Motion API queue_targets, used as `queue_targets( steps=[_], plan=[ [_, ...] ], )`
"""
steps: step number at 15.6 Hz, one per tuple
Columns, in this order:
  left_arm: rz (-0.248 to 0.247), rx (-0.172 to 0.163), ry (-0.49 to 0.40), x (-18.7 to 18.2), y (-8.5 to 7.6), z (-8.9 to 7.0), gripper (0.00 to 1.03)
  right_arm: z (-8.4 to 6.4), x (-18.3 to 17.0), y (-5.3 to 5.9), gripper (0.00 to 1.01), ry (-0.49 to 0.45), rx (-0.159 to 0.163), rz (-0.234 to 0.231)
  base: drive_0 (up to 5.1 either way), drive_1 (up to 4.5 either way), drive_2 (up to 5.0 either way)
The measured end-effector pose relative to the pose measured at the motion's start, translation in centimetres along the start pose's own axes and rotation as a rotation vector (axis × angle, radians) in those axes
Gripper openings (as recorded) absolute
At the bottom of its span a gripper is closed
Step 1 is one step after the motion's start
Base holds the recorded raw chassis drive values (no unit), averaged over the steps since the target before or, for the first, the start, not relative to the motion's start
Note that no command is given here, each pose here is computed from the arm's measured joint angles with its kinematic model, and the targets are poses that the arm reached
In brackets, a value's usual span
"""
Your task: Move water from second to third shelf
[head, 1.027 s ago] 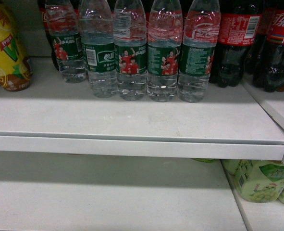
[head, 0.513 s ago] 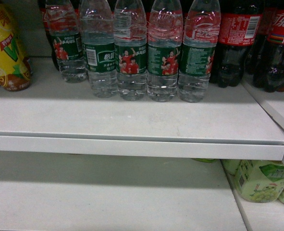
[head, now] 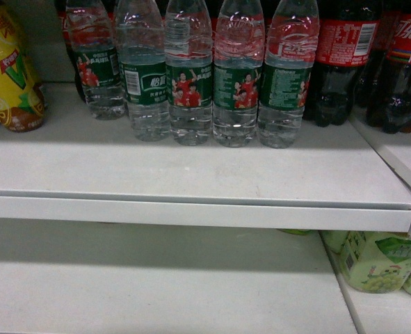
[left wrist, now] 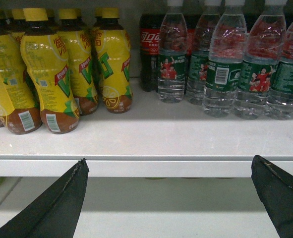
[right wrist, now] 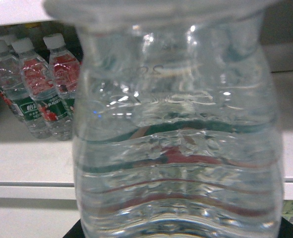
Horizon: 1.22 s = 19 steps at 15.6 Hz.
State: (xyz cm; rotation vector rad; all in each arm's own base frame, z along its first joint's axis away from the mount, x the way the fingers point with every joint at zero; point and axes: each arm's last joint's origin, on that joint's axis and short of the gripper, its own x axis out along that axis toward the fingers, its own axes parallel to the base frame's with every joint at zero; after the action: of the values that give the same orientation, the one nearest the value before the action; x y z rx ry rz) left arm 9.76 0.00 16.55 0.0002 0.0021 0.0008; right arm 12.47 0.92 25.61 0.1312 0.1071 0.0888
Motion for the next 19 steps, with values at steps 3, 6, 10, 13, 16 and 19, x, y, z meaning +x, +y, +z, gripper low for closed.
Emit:
queue_targets(
  steps=[3, 6, 10, 13, 16, 19],
  plan=[
    [0.0, 0.0, 0.0, 0.0, 0.0, 0.0, 0.98, 0.0, 0.0, 0.0, 0.43, 0.0, 0.0, 0.0, 0.0, 0.0, 0.0],
    [0.0, 0.0, 0.0, 0.0, 0.0, 0.0, 0.98, 0.0, 0.0, 0.0, 0.43, 0.0, 0.0, 0.0, 0.0, 0.0, 0.0],
    [0.0, 0.0, 0.001, 0.0, 0.0, -0.01, 0.98, -0.02, 0.0, 0.0, 0.43, 0.002, 0.0, 0.0, 0.0, 0.0, 0.0],
    [-0.001, 0.0, 0.004, 0.0, 0.0, -0.04, 0.98, -0.02, 0.0, -0.01, 0.43, 0.002, 0.0, -0.001, 0.0, 0.0, 0.0],
    [0.0, 0.0, 0.001, 0.0, 0.0, -0.01, 0.98, -0.01, 0.0, -0.01, 0.43, 0.001, -0.003, -0.002, 0.0, 0.0, 0.0],
    [-0.002, 0.0, 0.001, 0.0, -0.01, -0.01, 0.98, 0.04, 0.0, 0.0, 0.43, -0.003, -0.004, -0.003, 0.0, 0.0, 0.0]
  ],
)
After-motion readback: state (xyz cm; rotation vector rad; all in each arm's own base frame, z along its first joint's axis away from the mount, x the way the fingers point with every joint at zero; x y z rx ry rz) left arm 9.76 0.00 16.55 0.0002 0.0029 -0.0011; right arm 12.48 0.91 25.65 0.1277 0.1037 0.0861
